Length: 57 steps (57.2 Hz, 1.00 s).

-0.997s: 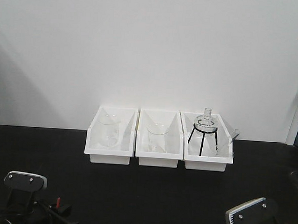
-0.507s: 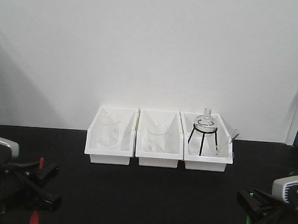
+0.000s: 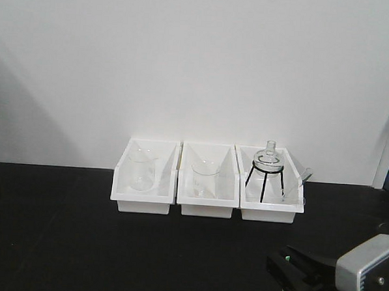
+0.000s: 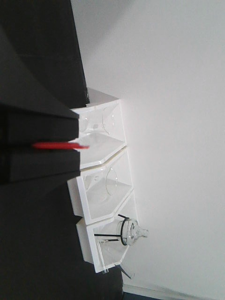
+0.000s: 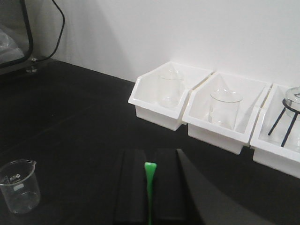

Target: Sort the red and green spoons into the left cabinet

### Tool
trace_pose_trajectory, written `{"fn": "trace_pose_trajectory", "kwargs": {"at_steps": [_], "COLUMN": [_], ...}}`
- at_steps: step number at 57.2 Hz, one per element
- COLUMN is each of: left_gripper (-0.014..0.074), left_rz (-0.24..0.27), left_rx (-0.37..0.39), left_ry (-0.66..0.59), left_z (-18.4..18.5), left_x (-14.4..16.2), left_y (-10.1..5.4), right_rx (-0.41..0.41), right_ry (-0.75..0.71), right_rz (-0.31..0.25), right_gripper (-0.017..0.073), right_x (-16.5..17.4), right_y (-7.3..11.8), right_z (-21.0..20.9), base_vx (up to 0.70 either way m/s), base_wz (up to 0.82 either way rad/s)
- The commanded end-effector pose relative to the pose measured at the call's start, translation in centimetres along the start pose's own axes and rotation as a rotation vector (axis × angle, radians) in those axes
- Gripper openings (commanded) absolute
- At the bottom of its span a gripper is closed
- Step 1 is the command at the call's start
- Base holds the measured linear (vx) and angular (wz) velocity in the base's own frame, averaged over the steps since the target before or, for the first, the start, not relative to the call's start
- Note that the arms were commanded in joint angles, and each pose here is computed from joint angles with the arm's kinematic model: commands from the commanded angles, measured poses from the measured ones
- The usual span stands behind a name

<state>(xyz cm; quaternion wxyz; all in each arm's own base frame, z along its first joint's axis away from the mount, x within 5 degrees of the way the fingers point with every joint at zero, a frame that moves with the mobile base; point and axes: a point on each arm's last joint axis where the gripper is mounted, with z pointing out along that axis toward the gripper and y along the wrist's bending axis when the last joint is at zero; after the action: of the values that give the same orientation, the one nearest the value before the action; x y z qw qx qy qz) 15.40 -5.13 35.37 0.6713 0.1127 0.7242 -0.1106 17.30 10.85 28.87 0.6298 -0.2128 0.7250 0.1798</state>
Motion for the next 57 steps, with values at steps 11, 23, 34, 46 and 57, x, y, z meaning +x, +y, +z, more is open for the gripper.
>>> {"fn": "trace_pose_trajectory", "kwargs": {"at_steps": [11, 23, 34, 46, 57], "left_gripper": [0.0002, 0.0002, 0.0002, 0.0002, 0.0002], "left_rz": [-0.074, -0.111, -0.146, -0.143, -0.143], "left_rx": [-0.004, 0.001, 0.008, 0.007, 0.007], "left_ry": [-0.078, -0.053, -0.028, -0.027, -0.027], "left_z": [-5.1, -6.7, -7.1, -7.1, -7.1], "left_x": [-1.9, 0.7, 2.6, 2.7, 2.7], "left_y": [0.1, 0.1, 0.0, 0.0, 0.0], "right_rx": [0.004, 0.011, 0.010, 0.010, 0.010], "right_ry": [-0.145, -0.135, -0.129, -0.114, -0.114], "right_rz": [-0.038, -0.106, -0.098, -0.098, -0.098], "right_gripper": [-0.0005, -0.0005, -0.0005, -0.0005, -0.0005], "right_x": [-3.4, -3.7, -3.5, -3.4, -3.4], "right_y": [0.0, 0.0, 0.0, 0.0, 0.0], "right_z": [-4.0, -6.2, -6.2, -6.2, -6.2], "base_vx": [0.00, 0.00, 0.00, 0.00, 0.00], "base_wz": [0.00, 0.00, 0.00, 0.00, 0.00]}}
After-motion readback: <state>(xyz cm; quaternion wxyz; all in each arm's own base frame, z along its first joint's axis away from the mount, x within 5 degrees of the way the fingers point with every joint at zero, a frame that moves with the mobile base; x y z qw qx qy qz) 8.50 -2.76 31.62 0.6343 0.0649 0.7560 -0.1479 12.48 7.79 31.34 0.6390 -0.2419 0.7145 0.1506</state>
